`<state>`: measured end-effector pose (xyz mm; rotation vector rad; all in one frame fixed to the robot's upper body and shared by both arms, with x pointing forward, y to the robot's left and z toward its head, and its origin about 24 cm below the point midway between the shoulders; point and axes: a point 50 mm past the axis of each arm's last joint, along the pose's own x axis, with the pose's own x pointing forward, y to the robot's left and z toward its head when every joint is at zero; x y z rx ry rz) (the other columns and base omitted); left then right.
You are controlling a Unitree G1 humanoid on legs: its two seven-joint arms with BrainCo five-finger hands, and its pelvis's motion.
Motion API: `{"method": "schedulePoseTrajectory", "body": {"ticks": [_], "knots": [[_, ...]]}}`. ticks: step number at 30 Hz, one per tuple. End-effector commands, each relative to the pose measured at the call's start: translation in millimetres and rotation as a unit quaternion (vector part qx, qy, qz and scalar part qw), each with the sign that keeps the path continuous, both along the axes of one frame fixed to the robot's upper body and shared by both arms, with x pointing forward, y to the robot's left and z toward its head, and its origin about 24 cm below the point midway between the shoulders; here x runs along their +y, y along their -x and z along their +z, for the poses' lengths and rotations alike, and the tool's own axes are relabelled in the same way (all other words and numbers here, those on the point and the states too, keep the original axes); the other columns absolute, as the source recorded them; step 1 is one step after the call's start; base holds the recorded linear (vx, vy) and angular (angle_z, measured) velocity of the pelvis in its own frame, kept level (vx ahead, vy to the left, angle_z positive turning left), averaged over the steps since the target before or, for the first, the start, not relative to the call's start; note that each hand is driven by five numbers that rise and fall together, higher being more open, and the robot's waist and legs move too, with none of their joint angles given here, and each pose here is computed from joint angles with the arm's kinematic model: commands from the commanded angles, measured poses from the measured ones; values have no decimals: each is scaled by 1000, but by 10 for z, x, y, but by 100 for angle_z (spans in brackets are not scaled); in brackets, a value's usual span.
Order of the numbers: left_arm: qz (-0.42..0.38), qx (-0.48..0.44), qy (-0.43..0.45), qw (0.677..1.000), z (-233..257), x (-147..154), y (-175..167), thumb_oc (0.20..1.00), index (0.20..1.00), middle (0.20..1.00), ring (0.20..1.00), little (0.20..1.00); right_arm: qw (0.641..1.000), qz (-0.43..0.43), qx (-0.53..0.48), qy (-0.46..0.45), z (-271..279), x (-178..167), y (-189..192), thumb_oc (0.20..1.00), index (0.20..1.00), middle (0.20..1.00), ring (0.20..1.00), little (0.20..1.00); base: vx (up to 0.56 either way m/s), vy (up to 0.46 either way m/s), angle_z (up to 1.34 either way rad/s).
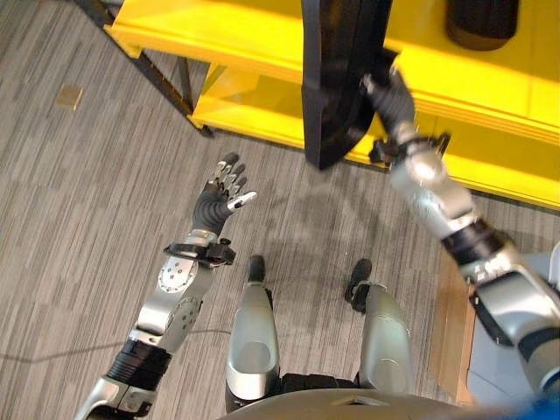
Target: Move parts from the plastic box to the shelf.
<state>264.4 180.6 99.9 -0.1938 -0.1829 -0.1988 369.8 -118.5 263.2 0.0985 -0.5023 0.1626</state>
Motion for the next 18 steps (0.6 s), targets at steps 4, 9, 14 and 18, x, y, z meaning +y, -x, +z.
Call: {"method": "schedulePoseTrajectory", "body": {"ticks": [4,9,14,18], "knots": [[-49,-94,0,994,456,-27,133,1000,1000,1000,1000,1000,994,-1,-102,-49,805,53,57,200,200,200,200,200,-30,6,15],[-71,-106,13,992,534,-71,165,1000,1000,1000,1000,1000,994,-35,-96,-44,1162,63,-78,200,200,200,200,200,-9,6,2],[-95,-108,21,989,552,-129,184,1000,1000,1000,1000,1000,993,-101,-38,-47,1266,-116,-284,200,200,200,200,200,0,0,0],[-113,-112,25,987,571,-188,187,1000,1000,1000,1000,1000,983,-170,5,-65,1265,-485,-357,200,200,200,200,200,10,-5,4]]}}
